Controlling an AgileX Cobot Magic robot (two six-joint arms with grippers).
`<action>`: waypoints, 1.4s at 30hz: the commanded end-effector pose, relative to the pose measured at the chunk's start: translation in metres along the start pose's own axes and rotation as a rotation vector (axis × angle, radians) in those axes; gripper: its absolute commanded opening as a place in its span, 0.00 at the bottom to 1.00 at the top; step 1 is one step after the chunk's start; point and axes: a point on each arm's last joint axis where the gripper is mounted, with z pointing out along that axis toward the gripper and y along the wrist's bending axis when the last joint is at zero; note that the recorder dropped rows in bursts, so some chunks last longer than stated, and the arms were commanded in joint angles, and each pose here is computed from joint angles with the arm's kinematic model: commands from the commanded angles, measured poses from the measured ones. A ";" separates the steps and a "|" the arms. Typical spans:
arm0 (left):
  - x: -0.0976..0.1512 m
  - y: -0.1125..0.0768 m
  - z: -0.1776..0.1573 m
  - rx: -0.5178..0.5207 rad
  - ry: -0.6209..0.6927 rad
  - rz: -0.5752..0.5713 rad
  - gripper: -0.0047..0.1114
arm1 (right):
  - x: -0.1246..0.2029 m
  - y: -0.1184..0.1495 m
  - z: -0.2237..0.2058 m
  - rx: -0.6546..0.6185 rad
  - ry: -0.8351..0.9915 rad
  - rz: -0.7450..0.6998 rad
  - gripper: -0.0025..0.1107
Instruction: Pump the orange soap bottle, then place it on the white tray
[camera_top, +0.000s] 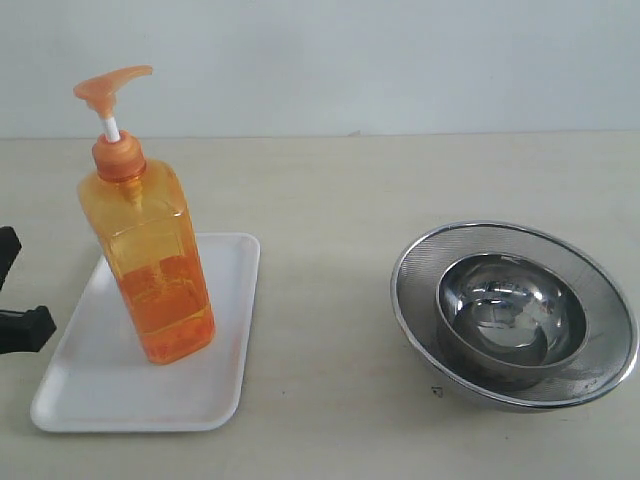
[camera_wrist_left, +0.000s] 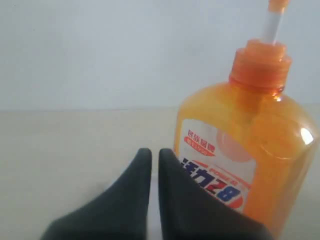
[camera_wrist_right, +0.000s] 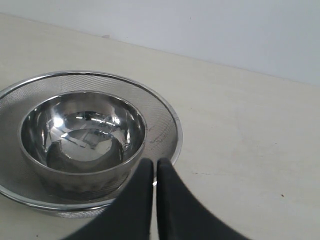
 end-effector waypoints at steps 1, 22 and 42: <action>0.007 -0.001 0.008 -0.029 -0.023 0.014 0.08 | -0.001 0.000 0.000 0.004 -0.013 0.000 0.02; 0.027 -0.037 0.068 -0.005 0.043 0.066 0.08 | -0.001 0.000 0.000 0.004 -0.013 0.000 0.02; 0.022 -0.024 0.089 -0.049 0.015 0.075 0.08 | -0.001 0.000 0.000 0.005 -0.012 -0.004 0.02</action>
